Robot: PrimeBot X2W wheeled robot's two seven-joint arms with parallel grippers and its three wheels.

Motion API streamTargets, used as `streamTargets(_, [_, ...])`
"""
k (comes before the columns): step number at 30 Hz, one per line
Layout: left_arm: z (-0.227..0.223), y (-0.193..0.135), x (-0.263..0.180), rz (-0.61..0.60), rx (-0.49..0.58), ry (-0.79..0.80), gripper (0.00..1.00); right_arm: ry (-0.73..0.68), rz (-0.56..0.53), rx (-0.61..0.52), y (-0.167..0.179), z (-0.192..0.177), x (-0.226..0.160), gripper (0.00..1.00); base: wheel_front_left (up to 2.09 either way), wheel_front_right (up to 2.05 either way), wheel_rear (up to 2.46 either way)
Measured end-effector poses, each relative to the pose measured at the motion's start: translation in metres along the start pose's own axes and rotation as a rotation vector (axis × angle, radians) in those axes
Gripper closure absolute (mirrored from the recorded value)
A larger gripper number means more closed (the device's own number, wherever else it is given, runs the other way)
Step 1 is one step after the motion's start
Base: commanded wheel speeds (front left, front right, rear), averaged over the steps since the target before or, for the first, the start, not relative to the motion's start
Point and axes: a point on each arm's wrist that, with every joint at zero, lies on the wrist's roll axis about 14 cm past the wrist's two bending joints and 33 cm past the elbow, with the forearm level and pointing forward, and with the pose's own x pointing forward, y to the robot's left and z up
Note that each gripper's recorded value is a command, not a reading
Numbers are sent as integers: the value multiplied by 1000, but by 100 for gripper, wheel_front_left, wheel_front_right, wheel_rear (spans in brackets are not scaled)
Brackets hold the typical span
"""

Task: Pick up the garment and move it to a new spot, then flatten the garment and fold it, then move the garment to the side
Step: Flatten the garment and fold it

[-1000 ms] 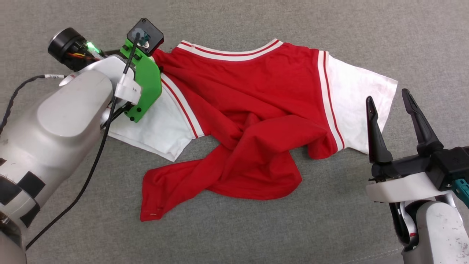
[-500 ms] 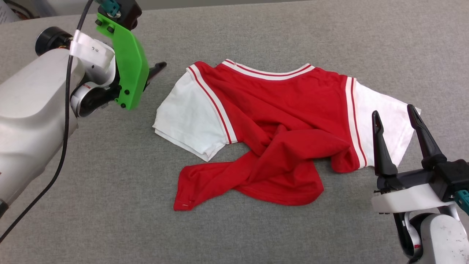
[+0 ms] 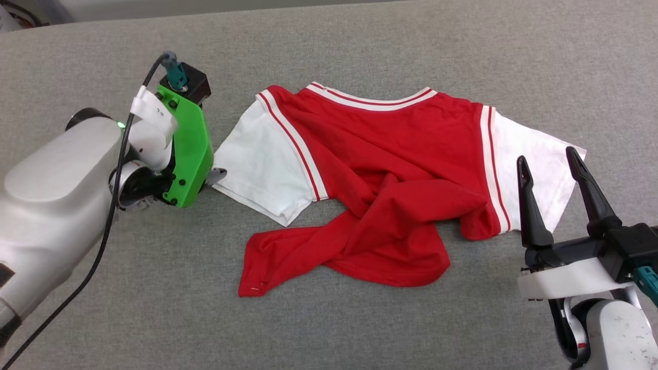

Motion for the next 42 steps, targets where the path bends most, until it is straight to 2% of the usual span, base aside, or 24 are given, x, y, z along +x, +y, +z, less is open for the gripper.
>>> streamTargets(12, [-24,-17,38,-50,24,100,0,38,-14,-5,-5,-13,-1,0,0,0,0])
streamTargets(14, [-24,-17,39,-44,43,99,100,39,-20,-8,-7,-13,-1,0,0,0,0])
streamTargets(23, [-6,-12,28,-5,53,-101,100,1,-38,-31,-17,2,-2,0,0,0,0])
streamTargets(35, [37,17,-44,109,69,-452,100,-154,-56,-217,-73,67,14,0,0,0,0])
streamTargets(39, [36,27,-61,161,78,-492,100,-58,-8,-240,-79,62,31,0,0,0,0])
streamTargets(42, [33,33,-67,192,73,-507,100,44,23,-208,-81,53,45,0,0,0,0])
